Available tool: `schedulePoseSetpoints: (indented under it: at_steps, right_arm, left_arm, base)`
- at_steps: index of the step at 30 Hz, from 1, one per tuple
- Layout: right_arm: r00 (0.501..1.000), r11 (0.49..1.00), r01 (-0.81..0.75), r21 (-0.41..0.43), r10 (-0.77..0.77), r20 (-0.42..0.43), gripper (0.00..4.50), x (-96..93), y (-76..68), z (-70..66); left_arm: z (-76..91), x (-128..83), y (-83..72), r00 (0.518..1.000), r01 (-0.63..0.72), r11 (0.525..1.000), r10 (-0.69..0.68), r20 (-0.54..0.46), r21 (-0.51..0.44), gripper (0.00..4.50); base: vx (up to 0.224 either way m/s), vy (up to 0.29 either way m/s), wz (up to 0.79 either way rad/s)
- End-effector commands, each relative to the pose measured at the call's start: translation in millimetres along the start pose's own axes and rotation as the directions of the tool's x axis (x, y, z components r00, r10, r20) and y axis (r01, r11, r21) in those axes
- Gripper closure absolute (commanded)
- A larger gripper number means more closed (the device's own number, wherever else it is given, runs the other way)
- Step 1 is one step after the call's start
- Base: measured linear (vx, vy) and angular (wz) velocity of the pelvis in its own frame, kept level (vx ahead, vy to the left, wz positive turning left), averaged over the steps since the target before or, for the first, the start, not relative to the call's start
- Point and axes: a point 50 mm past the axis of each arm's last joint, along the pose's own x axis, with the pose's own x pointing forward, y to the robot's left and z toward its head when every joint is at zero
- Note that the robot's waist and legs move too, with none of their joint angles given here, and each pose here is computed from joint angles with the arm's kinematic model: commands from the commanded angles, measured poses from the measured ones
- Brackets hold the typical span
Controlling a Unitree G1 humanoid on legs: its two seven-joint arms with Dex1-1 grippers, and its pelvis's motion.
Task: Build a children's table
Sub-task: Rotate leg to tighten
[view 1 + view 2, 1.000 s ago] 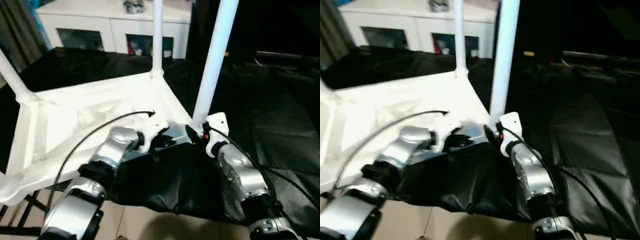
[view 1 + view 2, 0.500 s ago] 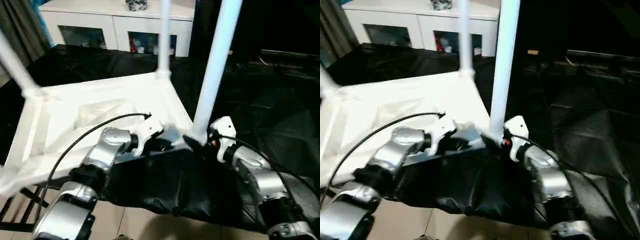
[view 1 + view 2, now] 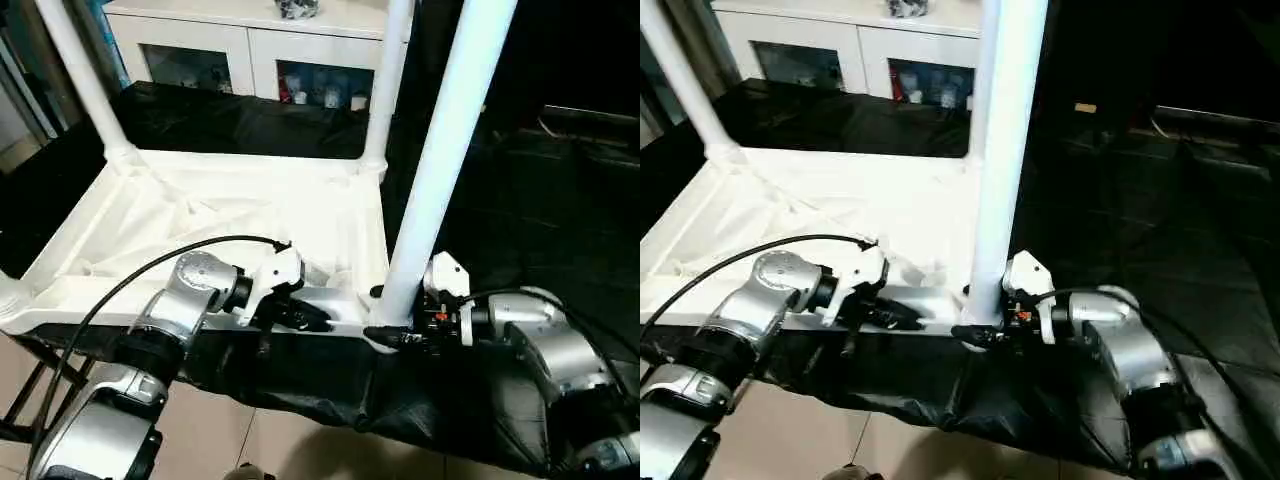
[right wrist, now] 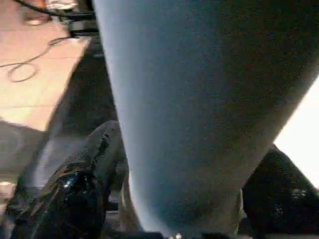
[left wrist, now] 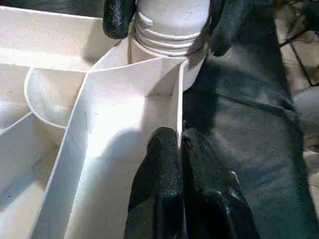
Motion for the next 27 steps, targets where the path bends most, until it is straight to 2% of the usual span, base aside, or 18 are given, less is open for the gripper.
schedulePoseSetpoints:
  at_steps: [1, 4, 10, 13, 15, 16, 20, 23, 25, 27]
  right_arm:
    - [0.998, 0.998, -0.055, -0.006, 0.055, 0.000, 1.35, 6.0, 2.1, 3.4]
    - [0.997, 0.997, -0.079, -0.001, 0.079, 0.008, 1.71, 9.3, 3.4, 4.0]
    - [0.996, 0.996, -0.087, 0.016, 0.086, 0.024, 1.88, 13.4, 8.9, 1.2]
    - [0.997, 0.998, -0.051, 0.033, 0.049, 0.051, 1.88, 14.8, 9.7, 0.3]
    - [0.995, 0.996, 0.062, 0.063, -0.067, 0.074, 1.88, 19.3, 6.8, -3.0]
    - [0.975, 0.974, 0.204, 0.102, -0.211, 0.068, 1.88, 24.7, 1.7, -8.5]
    - [0.910, 0.903, 0.403, 0.152, -0.413, 0.043, 1.89, 35.1, -6.3, -15.6]
    - [0.808, 0.786, 0.569, 0.240, -0.589, 0.014, 1.89, 47.7, -13.3, -18.7]
    - [0.712, 0.665, 0.664, 0.342, -0.702, -0.015, 1.89, 62.8, -16.8, -17.6]
    - [0.699, 0.651, 0.675, 0.347, -0.715, -0.020, 1.89, 64.9, -17.2, -16.9]
  left_arm:
    - [13.5, 3, 1.6, 0.997, 0.047, 0.998, -0.049, 0.054, 0.037, 4.50]
    - [13.5, 4, 1.9, 0.997, 0.054, 0.998, -0.056, 0.050, 0.039, 4.50]
    - [10.8, 4, 3.0, 0.998, 0.026, 0.999, -0.028, 0.050, 0.024, 4.50]
    - [9.0, 6, 6.2, 0.999, -0.025, 1.000, 0.024, 0.043, 0.004, 4.50]
    - [7.3, 8, 13.2, 0.992, -0.126, 0.992, 0.126, 0.025, -0.026, 4.50]
    - [8.5, 12, 19.7, 0.975, -0.219, 0.974, 0.221, 0.023, -0.048, 4.50]
    - [14.6, 24, 28.1, 0.939, -0.341, 0.937, 0.344, 0.023, -0.083, 4.50]
    - [23.8, 39, 31.8, 0.908, -0.410, 0.906, 0.416, 0.046, -0.110, 4.50]
    - [32.8, 56, 30.6, 0.900, -0.421, 0.899, 0.431, 0.071, -0.120, 4.50]
    - [33.8, 58, 30.3, 0.899, -0.421, 0.899, 0.431, 0.075, -0.120, 4.50]
  base:
    - [0.000, 0.000, 0.00]
    - [0.000, 0.000, 0.00]
    - [0.000, 0.000, 0.00]
    - [0.000, 0.000, 0.00]
    - [0.000, 0.000, 0.00]
    - [0.000, 0.000, 0.00]
    - [0.000, 0.000, 0.00]
    - [0.000, 0.000, 0.00]
    - [0.000, 0.000, 0.00]
    - [0.000, 0.000, 0.00]
